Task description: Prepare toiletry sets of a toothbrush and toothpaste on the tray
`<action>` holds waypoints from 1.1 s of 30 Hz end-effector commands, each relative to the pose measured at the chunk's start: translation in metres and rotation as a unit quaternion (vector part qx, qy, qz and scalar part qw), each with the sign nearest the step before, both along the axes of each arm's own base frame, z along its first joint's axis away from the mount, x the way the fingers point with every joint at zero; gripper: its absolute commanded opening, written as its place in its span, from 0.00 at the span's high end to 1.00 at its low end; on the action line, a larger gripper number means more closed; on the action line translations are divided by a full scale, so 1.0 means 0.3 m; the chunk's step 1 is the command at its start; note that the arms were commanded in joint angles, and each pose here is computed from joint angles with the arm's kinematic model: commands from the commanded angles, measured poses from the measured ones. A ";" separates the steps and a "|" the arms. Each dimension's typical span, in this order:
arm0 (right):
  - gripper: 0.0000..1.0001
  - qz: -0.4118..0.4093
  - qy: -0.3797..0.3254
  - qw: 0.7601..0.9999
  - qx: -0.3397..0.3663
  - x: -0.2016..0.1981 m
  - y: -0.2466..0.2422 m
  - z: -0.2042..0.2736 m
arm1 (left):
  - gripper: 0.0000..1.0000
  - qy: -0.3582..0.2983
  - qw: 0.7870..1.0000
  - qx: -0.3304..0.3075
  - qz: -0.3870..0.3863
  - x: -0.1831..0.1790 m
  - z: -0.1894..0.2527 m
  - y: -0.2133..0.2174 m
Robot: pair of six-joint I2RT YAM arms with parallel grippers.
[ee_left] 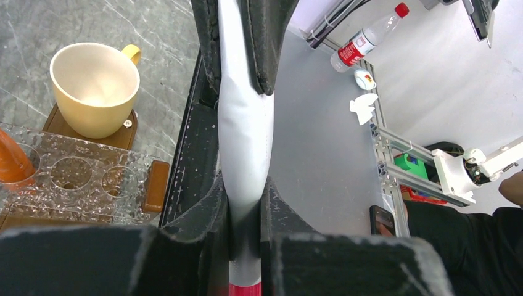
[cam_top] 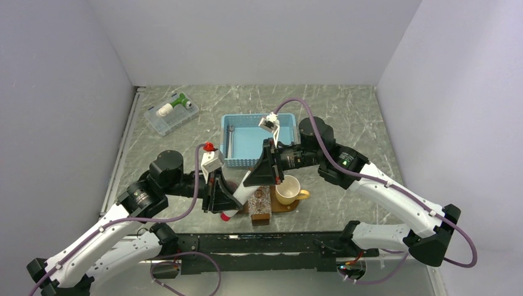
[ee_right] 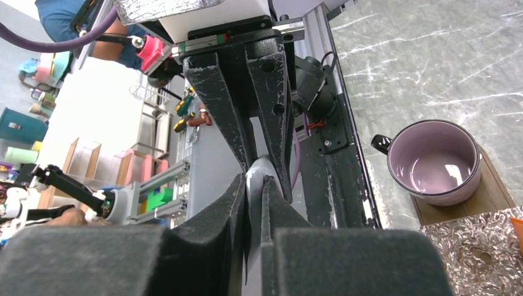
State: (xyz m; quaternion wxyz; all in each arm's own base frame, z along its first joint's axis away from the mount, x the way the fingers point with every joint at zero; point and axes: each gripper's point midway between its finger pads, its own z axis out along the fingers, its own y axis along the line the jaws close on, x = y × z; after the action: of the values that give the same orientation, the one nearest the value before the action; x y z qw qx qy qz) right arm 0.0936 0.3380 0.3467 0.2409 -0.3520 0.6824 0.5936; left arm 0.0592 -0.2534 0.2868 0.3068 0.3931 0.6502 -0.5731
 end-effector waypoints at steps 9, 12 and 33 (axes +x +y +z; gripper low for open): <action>0.68 0.023 -0.035 0.999 0.023 -0.035 -0.023 0.066 | 0.94 -0.034 0.999 -0.017 -0.018 -0.018 0.048 0.008; 0.68 0.034 -0.034 0.999 0.015 -0.044 -0.027 0.054 | 0.94 -0.035 0.999 -0.010 -0.025 -0.026 0.042 0.013; 0.78 0.085 -0.023 0.996 -0.001 -0.091 0.000 0.010 | 0.94 -0.039 0.998 0.011 -0.038 -0.041 0.027 0.029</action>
State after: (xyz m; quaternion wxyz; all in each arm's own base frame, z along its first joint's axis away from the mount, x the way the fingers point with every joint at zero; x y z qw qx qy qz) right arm 0.0740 0.3318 0.3304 0.1932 -0.3971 0.6784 0.5872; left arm 0.0461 -0.2420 0.2716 0.2720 0.4233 0.6629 -0.5543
